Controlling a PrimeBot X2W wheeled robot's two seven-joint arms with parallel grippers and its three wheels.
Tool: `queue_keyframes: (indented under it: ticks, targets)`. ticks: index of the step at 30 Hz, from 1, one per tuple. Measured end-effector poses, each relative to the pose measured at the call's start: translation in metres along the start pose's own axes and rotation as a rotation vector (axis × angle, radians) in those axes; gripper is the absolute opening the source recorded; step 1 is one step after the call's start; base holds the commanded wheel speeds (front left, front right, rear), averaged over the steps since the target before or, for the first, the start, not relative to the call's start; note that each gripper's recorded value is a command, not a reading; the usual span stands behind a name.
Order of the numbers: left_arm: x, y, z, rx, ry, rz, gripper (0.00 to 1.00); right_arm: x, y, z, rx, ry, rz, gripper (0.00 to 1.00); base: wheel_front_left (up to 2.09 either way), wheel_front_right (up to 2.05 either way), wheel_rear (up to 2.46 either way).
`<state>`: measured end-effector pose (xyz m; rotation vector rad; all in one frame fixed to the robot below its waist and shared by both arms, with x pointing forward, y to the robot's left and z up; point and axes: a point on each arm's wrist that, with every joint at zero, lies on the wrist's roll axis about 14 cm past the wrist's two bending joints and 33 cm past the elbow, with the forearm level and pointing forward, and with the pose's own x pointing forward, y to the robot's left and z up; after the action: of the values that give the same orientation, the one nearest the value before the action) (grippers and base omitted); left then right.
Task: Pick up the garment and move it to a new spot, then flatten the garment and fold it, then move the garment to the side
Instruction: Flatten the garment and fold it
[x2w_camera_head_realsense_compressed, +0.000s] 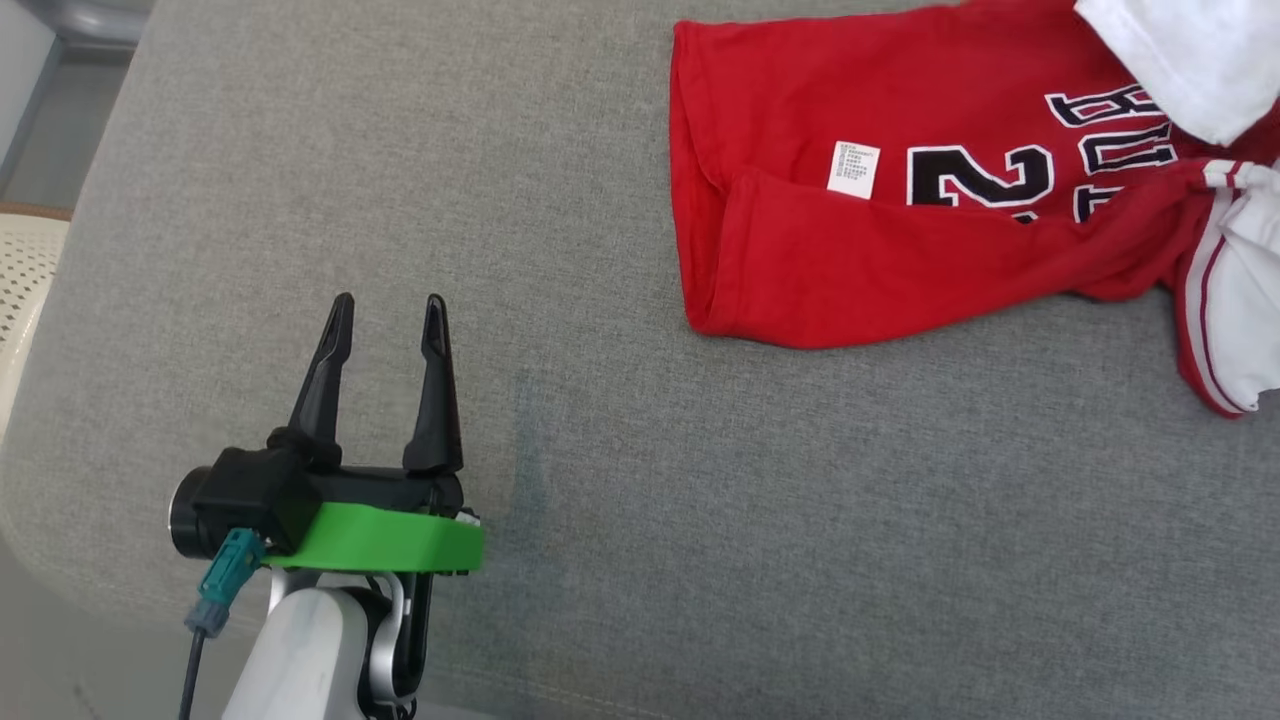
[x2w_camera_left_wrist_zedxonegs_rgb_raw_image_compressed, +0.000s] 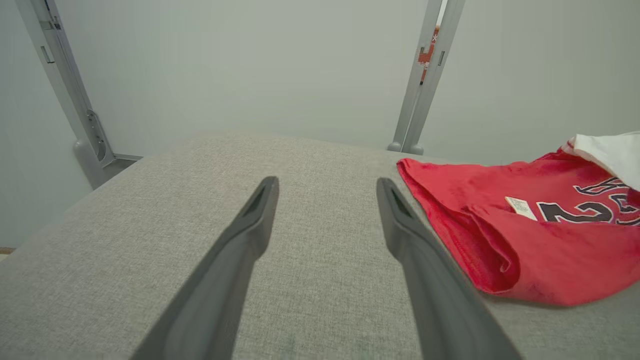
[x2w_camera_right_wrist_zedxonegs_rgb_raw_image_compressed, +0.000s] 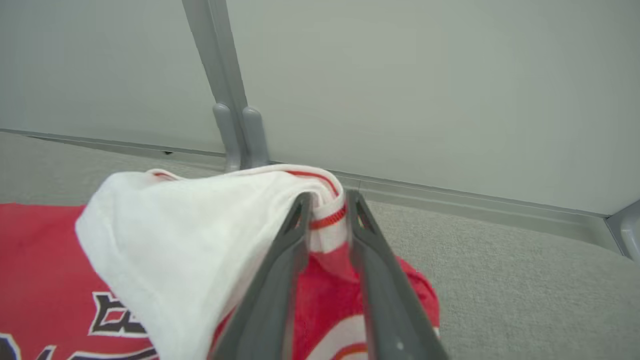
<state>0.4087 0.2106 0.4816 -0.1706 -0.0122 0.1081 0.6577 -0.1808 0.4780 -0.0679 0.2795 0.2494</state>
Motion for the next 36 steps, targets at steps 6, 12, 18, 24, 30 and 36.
queue_keyframes:
  ticks: [6,12,18,24,30,36]
  targets:
    - [-0.002,-0.003,-0.008,0.008,0.024,-0.017,1.00,0.000,0.036,-0.026,0.058,-0.018,0.051,1.00,0.00,0.00,0.00]
    - [-0.005,-0.008,-0.003,0.032,0.031,-0.067,1.00,-0.027,0.079,-0.016,0.108,-0.112,0.152,1.00,0.00,0.00,0.00]
    - [0.002,-0.032,-0.011,0.066,0.137,-0.189,1.00,-0.077,0.077,-0.014,0.115,-0.170,0.168,1.00,0.00,0.00,0.00]
    - [0.020,-0.069,-0.008,0.119,0.255,-0.351,1.00,-0.140,0.055,-0.002,0.200,-0.276,0.104,1.00,0.00,0.00,0.00]
    - [0.044,-0.113,0.003,0.144,0.358,-0.513,1.00,-0.201,0.023,-0.005,0.276,-0.368,-0.020,1.00,0.00,0.00,0.00]
    - [0.066,-0.145,-0.014,0.101,0.543,-0.612,1.00,-0.239,0.011,-0.014,0.343,-0.413,-0.105,1.00,0.00,0.00,0.00]
